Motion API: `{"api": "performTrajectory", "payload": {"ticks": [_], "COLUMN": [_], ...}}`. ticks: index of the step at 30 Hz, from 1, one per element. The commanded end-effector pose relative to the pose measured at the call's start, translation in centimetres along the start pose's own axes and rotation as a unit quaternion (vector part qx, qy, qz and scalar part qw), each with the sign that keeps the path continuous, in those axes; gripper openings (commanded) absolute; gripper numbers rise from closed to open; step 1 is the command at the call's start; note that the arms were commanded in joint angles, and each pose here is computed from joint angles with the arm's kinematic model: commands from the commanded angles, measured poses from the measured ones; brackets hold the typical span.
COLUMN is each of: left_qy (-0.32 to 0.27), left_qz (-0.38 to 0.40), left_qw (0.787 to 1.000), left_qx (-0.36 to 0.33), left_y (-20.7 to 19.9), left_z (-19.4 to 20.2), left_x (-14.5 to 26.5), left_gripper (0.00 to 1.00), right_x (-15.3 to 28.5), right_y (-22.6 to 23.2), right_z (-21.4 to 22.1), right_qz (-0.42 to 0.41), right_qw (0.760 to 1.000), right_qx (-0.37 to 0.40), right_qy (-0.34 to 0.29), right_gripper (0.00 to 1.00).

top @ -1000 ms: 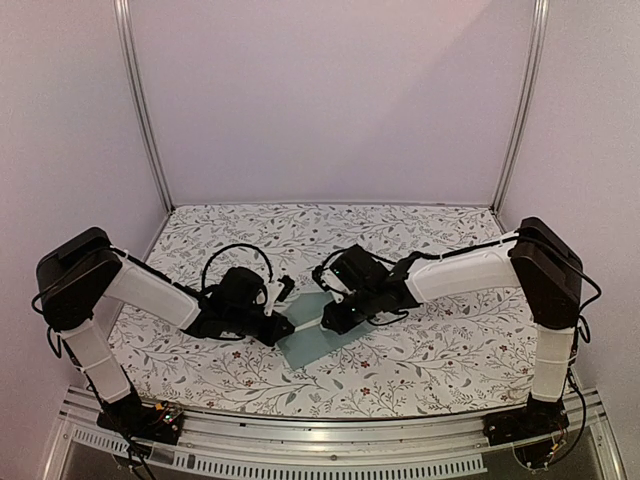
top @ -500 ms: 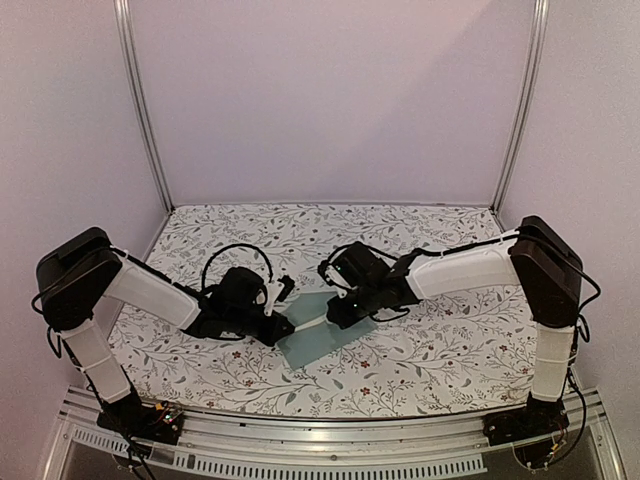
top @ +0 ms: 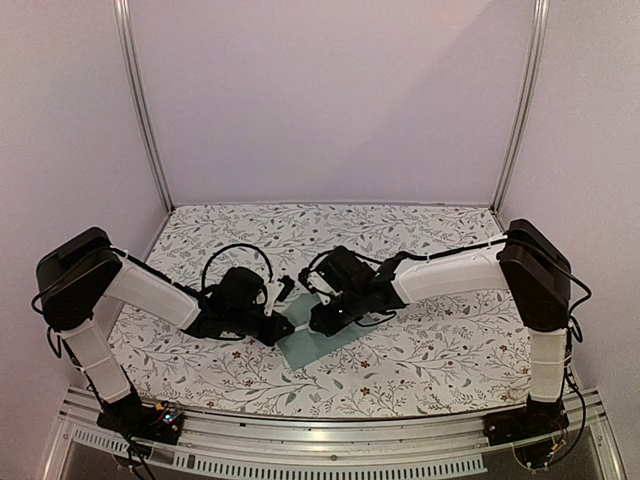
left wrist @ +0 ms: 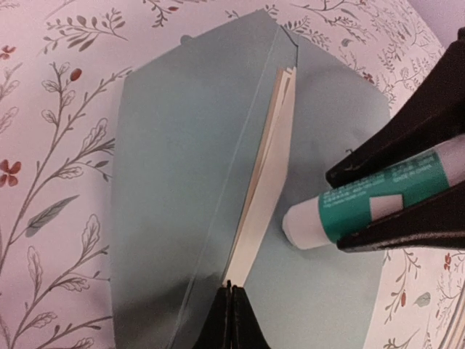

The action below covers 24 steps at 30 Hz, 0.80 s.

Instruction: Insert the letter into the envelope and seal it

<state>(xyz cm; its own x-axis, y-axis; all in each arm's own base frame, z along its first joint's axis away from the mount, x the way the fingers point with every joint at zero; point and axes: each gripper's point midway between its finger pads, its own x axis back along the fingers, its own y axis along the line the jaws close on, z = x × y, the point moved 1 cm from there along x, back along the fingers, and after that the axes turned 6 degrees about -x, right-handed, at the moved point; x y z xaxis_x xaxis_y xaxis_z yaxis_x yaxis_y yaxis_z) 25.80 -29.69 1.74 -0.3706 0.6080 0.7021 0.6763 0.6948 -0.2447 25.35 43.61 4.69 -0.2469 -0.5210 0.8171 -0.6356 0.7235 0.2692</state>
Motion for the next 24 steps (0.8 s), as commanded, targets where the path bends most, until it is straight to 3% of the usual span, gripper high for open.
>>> {"api": "performTrajectory", "payload": {"ticks": [1,8,24], "left_qy": [0.014,0.015,0.015], "left_qz": [-0.012,-0.012,-0.014], "left_qw": [1.0,1.0,1.0], "left_qx": [0.007,0.008,0.009], "left_y": [0.9,0.9,1.0], "left_z": [0.9,1.0,1.0], "left_x": [0.2,0.2,0.2], "left_gripper": [0.0,0.0,0.0], "right_x": [-1.6,-1.3,0.6], "right_y": [0.9,1.3,-5.7], "right_z": [3.8,4.4,5.7], "right_qz": [-0.015,-0.019,0.091], "right_qw": [0.998,0.998,0.994], "right_qx": [0.012,0.016,-0.024], "right_qy": [0.064,0.065,0.062], "right_gripper": [0.0,0.0,0.0]}}
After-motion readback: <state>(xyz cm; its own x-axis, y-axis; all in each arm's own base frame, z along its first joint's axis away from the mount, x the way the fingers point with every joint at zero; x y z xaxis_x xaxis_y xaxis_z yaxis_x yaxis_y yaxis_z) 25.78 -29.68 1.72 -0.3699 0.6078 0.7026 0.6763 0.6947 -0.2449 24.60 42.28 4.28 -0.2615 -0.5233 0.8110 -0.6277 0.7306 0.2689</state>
